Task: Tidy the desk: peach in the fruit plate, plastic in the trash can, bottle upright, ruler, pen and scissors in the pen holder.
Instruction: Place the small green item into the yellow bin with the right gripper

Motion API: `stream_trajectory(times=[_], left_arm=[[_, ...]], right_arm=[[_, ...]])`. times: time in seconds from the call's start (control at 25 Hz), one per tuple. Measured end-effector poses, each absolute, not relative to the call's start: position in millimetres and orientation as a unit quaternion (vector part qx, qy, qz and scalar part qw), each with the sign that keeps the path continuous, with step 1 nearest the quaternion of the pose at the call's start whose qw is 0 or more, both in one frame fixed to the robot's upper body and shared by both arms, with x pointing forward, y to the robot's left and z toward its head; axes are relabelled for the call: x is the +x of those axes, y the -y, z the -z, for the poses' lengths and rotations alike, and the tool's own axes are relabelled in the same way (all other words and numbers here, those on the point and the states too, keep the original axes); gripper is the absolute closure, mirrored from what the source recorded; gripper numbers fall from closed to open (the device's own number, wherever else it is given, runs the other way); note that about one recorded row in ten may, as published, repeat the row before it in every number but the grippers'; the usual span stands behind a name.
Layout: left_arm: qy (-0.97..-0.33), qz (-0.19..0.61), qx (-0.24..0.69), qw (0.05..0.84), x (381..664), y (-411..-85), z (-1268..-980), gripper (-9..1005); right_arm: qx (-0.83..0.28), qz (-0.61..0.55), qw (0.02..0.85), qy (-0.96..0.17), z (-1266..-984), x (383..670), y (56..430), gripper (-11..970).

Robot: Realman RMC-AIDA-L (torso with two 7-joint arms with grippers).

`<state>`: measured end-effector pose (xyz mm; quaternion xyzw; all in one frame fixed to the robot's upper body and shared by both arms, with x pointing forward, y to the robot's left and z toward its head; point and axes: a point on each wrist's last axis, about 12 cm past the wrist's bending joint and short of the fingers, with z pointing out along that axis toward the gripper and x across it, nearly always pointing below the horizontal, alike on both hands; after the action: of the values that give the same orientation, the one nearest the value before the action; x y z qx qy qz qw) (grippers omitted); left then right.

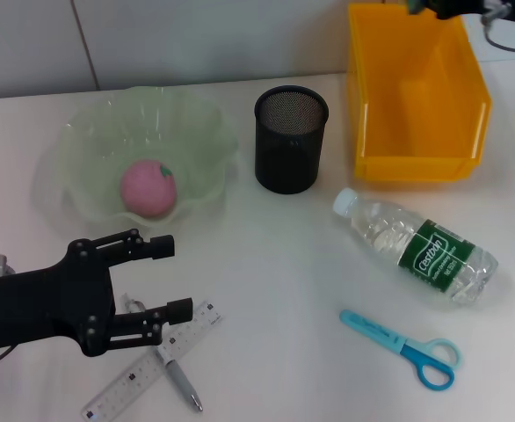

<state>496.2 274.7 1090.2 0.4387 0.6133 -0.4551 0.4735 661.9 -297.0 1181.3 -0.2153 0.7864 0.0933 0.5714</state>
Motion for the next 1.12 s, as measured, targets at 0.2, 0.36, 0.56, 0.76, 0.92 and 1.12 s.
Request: stream_trajectory(times=[0.2, 0.36, 0.56, 0.76, 0.92, 1.12], left_arm=[[-0.612, 0.455, 0.440, 0.474, 496.1, -274.6, -1090.4, 197], [-0.612, 0.456, 0.440, 0.474, 496.1, -274.4, -1090.5, 199], [-0.610, 0.456, 0.441, 0.474, 496.3, -273.9, -1090.8, 201], [-0.609, 0.458, 0.442, 0.474, 496.4, -273.3, -1091.2, 201], [-0.609, 0.459, 0.442, 0.473, 496.1, -273.2, -1091.2, 201], [-0.608, 0.460, 0.441, 0.473, 495.8, -273.5, -1091.5, 201]], right_arm=[[-0.173, -0.092, 0.570, -0.798, -1166.3, 654.3, 312.7, 690], [-0.162, -0.097, 0.557, -0.809, -1153.1, 651.9, 313.9, 688], [-0.162, -0.108, 0.548, -0.814, -1145.5, 651.6, 308.8, 684], [-0.159, -0.113, 0.551, -0.811, -1146.9, 650.9, 308.1, 565], [-0.150, -0.121, 0.556, -0.808, -1147.7, 650.5, 308.4, 408], [-0.142, -0.125, 0.563, -0.805, -1149.5, 650.0, 309.5, 245]])
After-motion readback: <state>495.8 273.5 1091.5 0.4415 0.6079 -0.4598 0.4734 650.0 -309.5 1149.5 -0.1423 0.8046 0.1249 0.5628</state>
